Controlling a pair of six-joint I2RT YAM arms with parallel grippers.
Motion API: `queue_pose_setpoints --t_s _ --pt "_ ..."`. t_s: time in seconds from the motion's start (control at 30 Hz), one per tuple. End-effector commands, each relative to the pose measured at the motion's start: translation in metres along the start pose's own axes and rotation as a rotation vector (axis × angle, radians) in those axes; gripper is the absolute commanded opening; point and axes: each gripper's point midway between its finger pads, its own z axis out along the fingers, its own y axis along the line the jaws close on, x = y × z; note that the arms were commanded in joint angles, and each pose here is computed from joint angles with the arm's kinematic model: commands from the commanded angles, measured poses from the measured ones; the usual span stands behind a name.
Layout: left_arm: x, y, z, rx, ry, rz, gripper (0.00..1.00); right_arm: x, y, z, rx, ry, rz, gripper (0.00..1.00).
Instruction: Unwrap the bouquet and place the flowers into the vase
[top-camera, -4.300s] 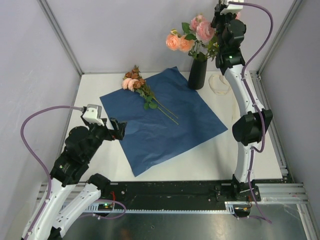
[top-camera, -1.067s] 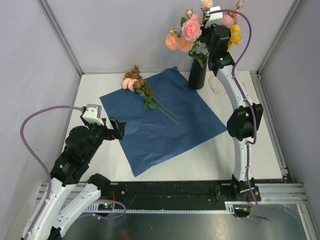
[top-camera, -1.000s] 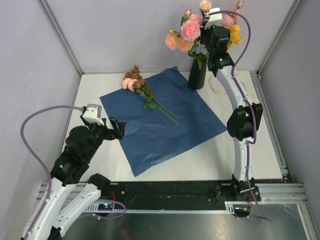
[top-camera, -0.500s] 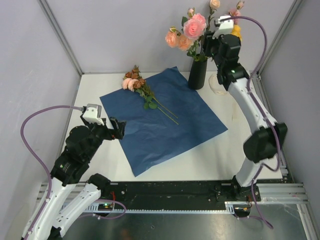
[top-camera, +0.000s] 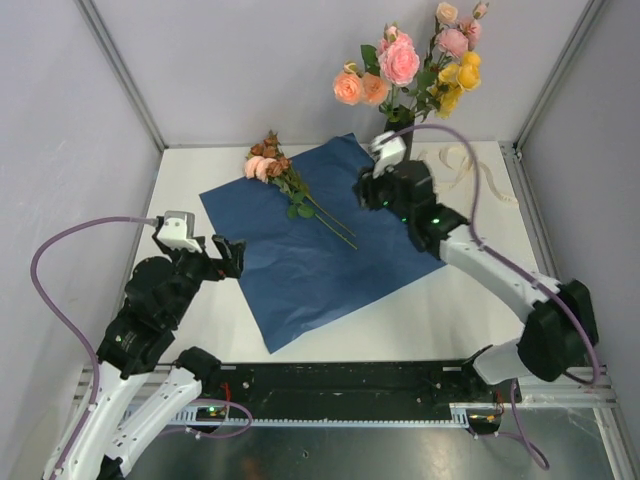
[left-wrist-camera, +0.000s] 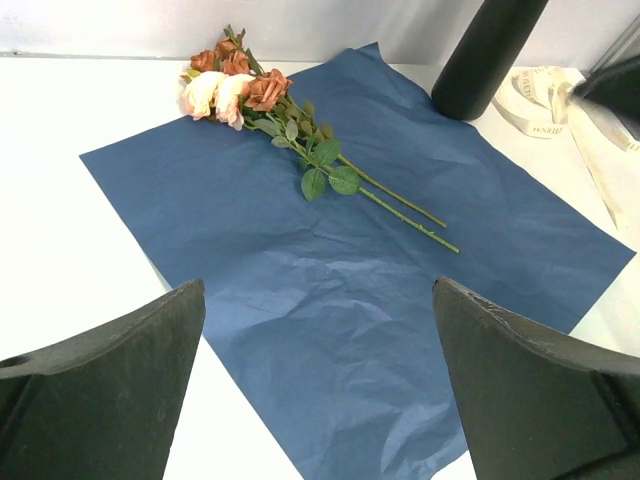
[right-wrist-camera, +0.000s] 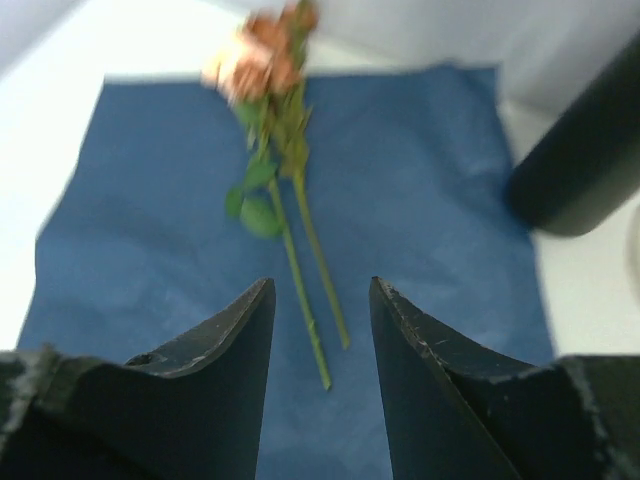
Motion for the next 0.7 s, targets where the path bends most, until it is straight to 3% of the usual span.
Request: queue_pose_setpoints --t_s 0.0,0.37,0.67 --pt "-0.001 0.003 0.003 -0.019 -0.014 0.002 1.00 0.049 0.041 0.022 -0.099 0.085 -0.111 0.48" --pt "0.002 0.002 0.005 -0.012 -0.003 0.008 1.00 0.177 0.066 0.106 -0.168 0.401 -0.125 0.45" --pt "0.003 0.001 0.005 -0.010 0.002 0.012 1.00 0.213 0.069 0.147 -0.162 0.538 -0.057 0.43"
